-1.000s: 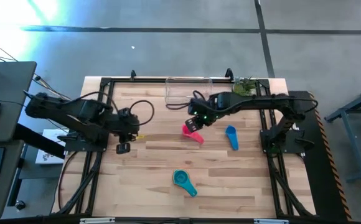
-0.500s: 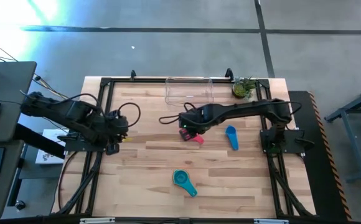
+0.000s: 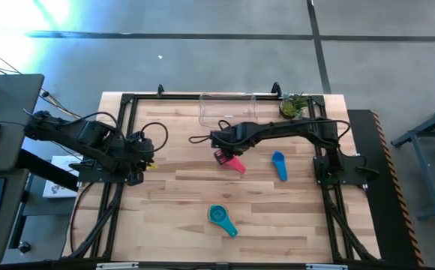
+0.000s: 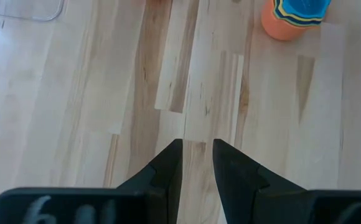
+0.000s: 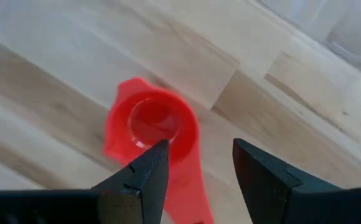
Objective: Nest measuring cups in basket
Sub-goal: Stack the pink measuring cup on the light blue measuring cup
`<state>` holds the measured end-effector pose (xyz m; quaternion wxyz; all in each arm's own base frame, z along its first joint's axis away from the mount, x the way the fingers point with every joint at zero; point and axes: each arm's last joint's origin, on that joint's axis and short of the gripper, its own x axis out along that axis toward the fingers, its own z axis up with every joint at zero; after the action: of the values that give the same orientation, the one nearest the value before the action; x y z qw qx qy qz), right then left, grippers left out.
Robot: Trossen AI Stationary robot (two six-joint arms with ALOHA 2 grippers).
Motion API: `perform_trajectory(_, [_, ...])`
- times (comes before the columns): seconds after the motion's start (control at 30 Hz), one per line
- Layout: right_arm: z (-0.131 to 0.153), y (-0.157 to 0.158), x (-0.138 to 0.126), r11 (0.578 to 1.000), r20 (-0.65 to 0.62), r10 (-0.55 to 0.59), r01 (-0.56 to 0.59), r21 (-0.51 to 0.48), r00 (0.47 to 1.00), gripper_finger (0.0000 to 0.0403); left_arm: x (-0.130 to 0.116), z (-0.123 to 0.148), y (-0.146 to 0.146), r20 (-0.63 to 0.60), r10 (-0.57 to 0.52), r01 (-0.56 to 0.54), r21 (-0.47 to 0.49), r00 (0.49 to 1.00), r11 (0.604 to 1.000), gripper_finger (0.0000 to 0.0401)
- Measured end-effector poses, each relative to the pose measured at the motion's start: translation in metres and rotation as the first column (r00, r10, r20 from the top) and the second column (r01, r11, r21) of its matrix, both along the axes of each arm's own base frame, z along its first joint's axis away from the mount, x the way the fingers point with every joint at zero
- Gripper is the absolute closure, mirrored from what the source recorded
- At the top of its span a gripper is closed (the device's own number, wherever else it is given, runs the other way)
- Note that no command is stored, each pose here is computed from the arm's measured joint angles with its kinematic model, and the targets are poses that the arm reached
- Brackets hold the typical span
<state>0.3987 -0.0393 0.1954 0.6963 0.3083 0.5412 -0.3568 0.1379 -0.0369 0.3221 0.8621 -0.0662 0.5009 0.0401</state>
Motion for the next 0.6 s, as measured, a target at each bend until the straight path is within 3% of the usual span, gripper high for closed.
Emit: perform_trajectory(0.6, [-0.032, -0.014, 0.009, 0.998, -0.049, 0.053, -0.052, 0.022, 0.997, 0.0239, 0.000, 0.000, 0.002, 0.019, 0.036, -0.037, 0.063, 0.999, 0.997, 0.0323])
